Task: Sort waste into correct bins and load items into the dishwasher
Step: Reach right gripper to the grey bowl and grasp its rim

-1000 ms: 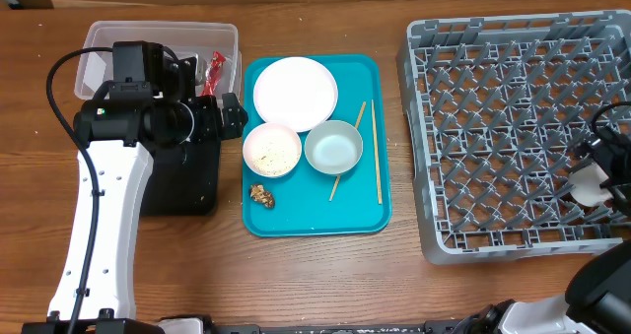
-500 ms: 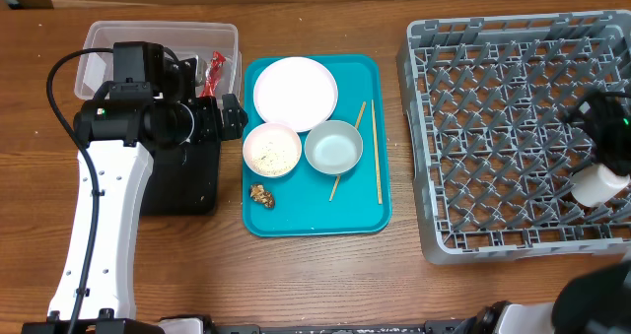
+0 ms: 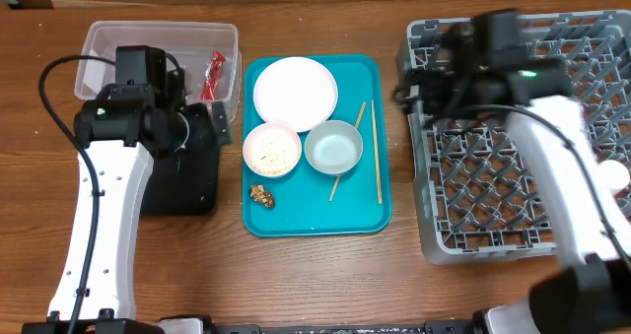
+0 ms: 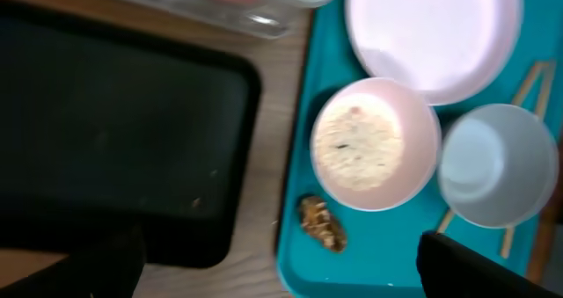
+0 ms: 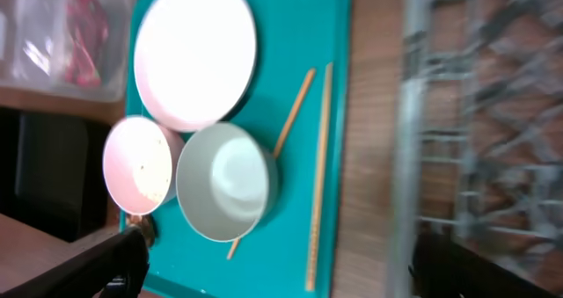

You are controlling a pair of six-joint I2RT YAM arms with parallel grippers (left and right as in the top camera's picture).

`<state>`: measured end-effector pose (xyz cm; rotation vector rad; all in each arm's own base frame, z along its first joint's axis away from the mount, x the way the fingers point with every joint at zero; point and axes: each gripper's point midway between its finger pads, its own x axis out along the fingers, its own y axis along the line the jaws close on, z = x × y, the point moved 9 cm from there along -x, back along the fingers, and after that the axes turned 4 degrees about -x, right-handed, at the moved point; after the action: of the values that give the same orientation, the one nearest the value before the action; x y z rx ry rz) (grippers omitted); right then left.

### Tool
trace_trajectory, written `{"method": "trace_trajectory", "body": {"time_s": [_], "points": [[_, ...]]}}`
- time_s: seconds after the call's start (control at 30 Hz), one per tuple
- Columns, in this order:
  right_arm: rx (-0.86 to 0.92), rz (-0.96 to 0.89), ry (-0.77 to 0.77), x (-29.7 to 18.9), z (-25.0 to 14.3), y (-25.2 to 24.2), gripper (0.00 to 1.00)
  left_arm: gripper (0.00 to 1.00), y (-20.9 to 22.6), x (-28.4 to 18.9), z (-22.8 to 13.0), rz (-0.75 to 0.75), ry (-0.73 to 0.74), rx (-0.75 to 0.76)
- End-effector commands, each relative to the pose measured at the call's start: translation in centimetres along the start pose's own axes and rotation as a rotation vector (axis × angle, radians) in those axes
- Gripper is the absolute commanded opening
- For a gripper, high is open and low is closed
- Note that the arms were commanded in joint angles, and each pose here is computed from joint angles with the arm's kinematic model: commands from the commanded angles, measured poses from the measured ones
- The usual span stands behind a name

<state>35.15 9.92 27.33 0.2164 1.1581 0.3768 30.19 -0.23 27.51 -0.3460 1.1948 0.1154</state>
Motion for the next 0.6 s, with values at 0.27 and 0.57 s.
{"method": "trace_trajectory", "body": {"time_s": [0.27, 0.57], "points": [[0.116, -0.159, 0.272, 12.1, -2.9, 2.4, 0.61, 1.0, 1.1, -0.4, 0.3, 0.131, -0.044, -0.083], [0.137, -0.201, 0.365, 15.1, -4.4, 2.0, 0.35, 1.0, 1.0, -0.4, 0.3, 0.131, -0.043, -0.083]]}}
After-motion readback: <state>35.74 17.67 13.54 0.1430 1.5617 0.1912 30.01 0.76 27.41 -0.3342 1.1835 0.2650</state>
